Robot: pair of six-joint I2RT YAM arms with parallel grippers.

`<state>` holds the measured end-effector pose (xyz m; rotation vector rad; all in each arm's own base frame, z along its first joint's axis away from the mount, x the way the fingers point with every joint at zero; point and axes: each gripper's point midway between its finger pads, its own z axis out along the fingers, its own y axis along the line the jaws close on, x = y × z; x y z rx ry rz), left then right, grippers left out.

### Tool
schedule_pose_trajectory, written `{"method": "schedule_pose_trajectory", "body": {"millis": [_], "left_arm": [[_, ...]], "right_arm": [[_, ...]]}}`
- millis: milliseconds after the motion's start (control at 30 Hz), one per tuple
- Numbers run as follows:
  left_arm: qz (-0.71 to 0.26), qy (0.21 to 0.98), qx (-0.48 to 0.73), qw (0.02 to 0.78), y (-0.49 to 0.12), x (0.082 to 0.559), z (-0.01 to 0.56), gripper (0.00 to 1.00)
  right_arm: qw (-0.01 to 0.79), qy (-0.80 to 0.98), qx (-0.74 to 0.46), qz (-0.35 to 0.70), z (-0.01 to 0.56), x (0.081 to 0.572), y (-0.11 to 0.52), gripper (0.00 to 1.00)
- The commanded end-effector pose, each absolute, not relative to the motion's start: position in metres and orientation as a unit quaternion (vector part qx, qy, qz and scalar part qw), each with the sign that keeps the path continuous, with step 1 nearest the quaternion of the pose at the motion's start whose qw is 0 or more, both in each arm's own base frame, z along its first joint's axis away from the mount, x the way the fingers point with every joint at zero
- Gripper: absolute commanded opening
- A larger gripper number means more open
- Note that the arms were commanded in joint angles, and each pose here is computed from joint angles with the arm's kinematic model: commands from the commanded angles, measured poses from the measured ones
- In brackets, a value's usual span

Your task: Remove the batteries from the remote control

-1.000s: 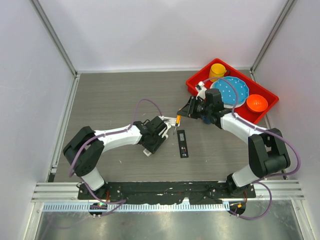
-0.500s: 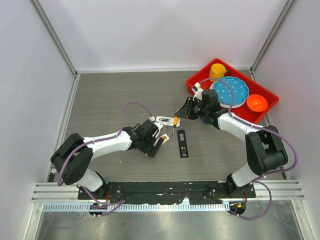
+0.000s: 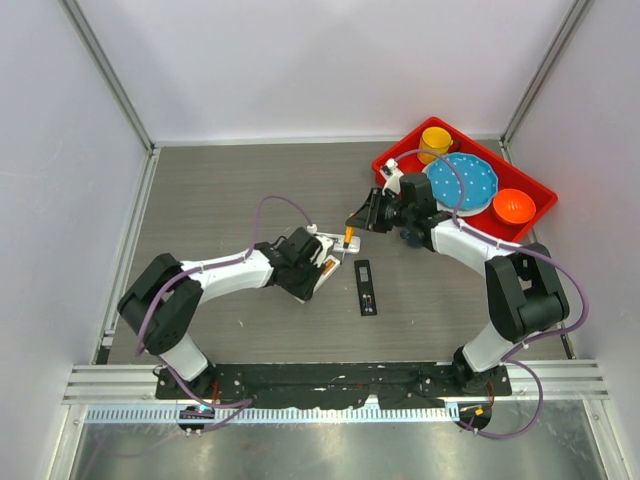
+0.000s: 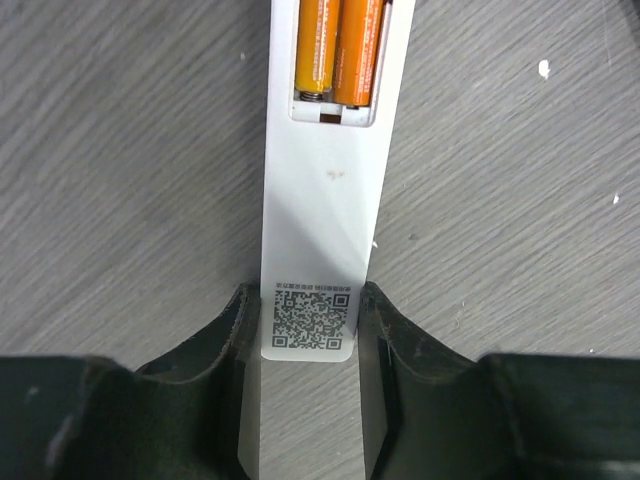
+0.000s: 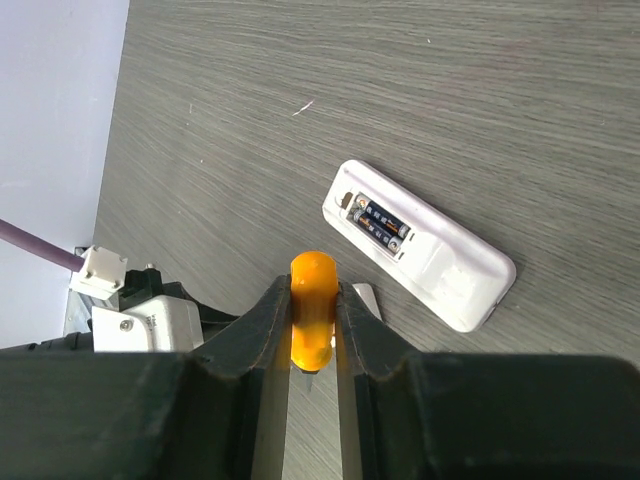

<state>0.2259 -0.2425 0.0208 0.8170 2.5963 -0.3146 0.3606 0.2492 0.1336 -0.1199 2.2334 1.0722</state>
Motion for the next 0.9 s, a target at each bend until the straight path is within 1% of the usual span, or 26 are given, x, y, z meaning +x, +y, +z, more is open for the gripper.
{"method": "schedule_pose_trajectory", "body": {"millis": [0, 67, 133, 333, 467, 533, 567, 600, 667, 700, 767, 800, 867], "left_arm": [[-0.154, 0.898, 0.327, 0.251, -0.277, 0.254, 0.036, 0.16], [-0.174, 0.891, 0.332, 0.257, -0.285, 0.254, 0.041, 0.16], [-0.188, 0.886, 0.345, 0.246, -0.29, 0.248, 0.04, 0.17], [-0.168, 0.887, 0.373, 0.214, -0.287, 0.222, 0.022, 0.18], [-0.151, 0.896, 0.365, 0.205, -0.277, 0.215, 0.019, 0.18], [-0.154, 0.897, 0.362, 0.202, -0.276, 0.212, 0.02, 0.21], [-0.152, 0.899, 0.357, 0.201, -0.275, 0.211, 0.022, 0.23], [-0.15, 0.901, 0.354, 0.203, -0.274, 0.212, 0.023, 0.3], [-0.15, 0.905, 0.344, 0.201, -0.272, 0.21, 0.025, 0.38], [-0.144, 0.908, 0.339, 0.202, -0.269, 0.21, 0.025, 0.47], [-0.136, 0.913, 0.329, 0.201, -0.264, 0.209, 0.022, 0.55], [-0.135, 0.914, 0.322, 0.206, -0.263, 0.21, 0.023, 0.62], [-0.131, 0.916, 0.314, 0.211, -0.26, 0.211, 0.02, 0.64]], "right_arm": [[0.371, 0.829, -0.066, 0.414, 0.159, 0.377, 0.255, 0.02], [0.372, 0.829, -0.064, 0.413, 0.159, 0.377, 0.255, 0.02], [0.371, 0.829, -0.064, 0.413, 0.157, 0.376, 0.255, 0.02], [0.377, 0.829, -0.066, 0.407, 0.156, 0.378, 0.255, 0.01], [0.378, 0.83, -0.067, 0.405, 0.153, 0.377, 0.257, 0.01], [0.377, 0.831, -0.07, 0.403, 0.151, 0.376, 0.258, 0.01], [0.376, 0.832, -0.069, 0.402, 0.149, 0.376, 0.258, 0.01], [0.377, 0.833, -0.07, 0.399, 0.148, 0.376, 0.257, 0.01], [0.38, 0.833, -0.069, 0.396, 0.147, 0.375, 0.256, 0.01], [0.379, 0.835, -0.067, 0.393, 0.145, 0.374, 0.255, 0.01], [0.385, 0.836, -0.065, 0.385, 0.143, 0.375, 0.252, 0.01], [0.393, 0.833, -0.064, 0.384, 0.147, 0.376, 0.251, 0.01], [0.409, 0.828, -0.055, 0.379, 0.15, 0.377, 0.247, 0.01]]}}
